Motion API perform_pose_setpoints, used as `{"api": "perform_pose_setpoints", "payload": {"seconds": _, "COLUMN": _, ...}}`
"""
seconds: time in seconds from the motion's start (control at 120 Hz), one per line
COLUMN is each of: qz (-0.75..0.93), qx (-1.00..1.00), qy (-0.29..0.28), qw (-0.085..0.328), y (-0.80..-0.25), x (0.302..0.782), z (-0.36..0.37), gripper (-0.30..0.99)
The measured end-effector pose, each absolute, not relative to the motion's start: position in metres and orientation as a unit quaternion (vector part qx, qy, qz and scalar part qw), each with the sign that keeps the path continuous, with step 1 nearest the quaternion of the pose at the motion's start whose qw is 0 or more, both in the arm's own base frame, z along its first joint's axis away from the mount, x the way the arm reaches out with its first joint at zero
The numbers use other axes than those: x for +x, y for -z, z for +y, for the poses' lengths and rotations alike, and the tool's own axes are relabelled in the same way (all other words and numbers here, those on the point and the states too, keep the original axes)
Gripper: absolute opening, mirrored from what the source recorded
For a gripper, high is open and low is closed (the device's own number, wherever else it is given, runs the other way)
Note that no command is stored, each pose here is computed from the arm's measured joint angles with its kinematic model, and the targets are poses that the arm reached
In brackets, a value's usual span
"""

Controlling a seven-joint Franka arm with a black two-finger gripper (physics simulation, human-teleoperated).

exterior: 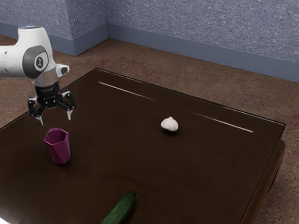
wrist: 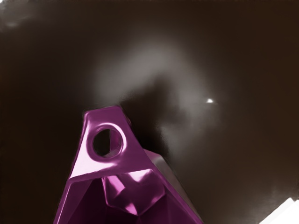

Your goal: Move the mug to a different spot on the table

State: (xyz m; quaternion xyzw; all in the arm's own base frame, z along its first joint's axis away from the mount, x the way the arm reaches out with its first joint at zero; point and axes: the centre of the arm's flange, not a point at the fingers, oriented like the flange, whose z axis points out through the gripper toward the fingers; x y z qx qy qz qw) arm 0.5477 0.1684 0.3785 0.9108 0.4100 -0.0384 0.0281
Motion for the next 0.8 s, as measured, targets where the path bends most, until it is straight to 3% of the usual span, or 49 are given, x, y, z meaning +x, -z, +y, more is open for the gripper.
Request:
{"api": "perform_pose_setpoints", "payload": {"seconds": 0.358, "qz": 0.481, "qx": 0.874, "qy": 0.059, "qw": 0.025, "y": -0.310, "x": 0.560, "z": 0.204, "gripper": 0.69}}
{"api": "perform_pose_setpoints", "payload": {"seconds": 0.8, "qz": 0.475, "qx": 0.877, "qy": 0.071, "qw": 0.020, "y": -0.271, "x": 0.569, "z": 0.215, "gripper": 0.67}}
